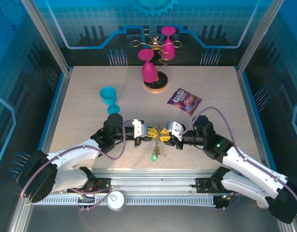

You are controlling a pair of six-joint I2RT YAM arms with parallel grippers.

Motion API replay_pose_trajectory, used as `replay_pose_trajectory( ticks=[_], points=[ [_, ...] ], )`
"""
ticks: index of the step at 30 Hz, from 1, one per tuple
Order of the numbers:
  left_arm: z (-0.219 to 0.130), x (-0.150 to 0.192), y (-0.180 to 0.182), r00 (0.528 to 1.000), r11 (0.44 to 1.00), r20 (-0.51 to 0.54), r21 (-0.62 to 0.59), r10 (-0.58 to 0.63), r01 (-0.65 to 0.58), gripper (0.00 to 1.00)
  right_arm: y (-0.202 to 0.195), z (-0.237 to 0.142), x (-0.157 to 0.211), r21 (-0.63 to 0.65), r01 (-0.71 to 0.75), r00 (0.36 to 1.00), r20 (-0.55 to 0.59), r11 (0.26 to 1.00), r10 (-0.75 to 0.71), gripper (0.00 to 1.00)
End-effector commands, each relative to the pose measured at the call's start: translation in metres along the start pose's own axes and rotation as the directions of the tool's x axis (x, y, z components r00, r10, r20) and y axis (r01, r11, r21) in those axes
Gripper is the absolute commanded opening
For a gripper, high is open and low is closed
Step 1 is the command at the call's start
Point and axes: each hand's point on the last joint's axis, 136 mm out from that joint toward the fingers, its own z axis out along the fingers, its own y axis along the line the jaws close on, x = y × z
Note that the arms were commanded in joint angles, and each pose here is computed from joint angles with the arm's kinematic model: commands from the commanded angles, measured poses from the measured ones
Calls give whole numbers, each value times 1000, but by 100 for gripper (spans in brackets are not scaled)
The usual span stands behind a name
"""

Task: Put the keys on the keyring

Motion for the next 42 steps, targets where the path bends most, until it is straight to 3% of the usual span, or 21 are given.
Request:
replay_pose_trajectory(
  ticks=[1,8,13,20,24,27,30,32,39,40,42],
  points=[
    [-1,-9,-3,999,999,33,34,27,-28,0,-3,-1,-22,-13,47,998,52,999,-46,23],
    [0,-10,-6,999,998,41,56,20,-22,0,-5,5,-23,-26,60,997,54,998,-59,18],
    [1,-12,-8,999,997,47,73,11,-14,0,-2,8,-21,-54,64,997,53,996,-61,0],
    [1,-3,-2,1000,999,-3,34,-9,9,0,-1,5,-18,-46,74,997,33,996,-72,0],
    [1,8,7,998,1000,-68,-20,-19,18,16,-1,4,-8,-48,60,998,-24,997,-61,0],
    [0,12,10,994,999,-107,-33,-17,13,18,0,4,-3,-58,43,996,-72,997,-48,0],
    [0,16,10,989,1000,-145,-31,-5,0,13,1,5,-1,-70,38,993,-113,997,-46,0],
    [0,18,9,986,1000,-164,-24,1,-5,0,2,5,0,-78,39,990,-130,996,-49,0],
    [0,19,4,986,999,-166,-13,31,-33,0,0,9,-2,-57,23,990,-137,998,-31,0],
    [0,17,4,987,999,-158,-14,39,-42,0,-3,7,-2,-37,17,991,-133,999,-22,4],
    [-1,13,4,989,998,-139,-18,52,-55,0,-10,3,-1,14,-6,993,-122,1000,8,28]
  ],
)
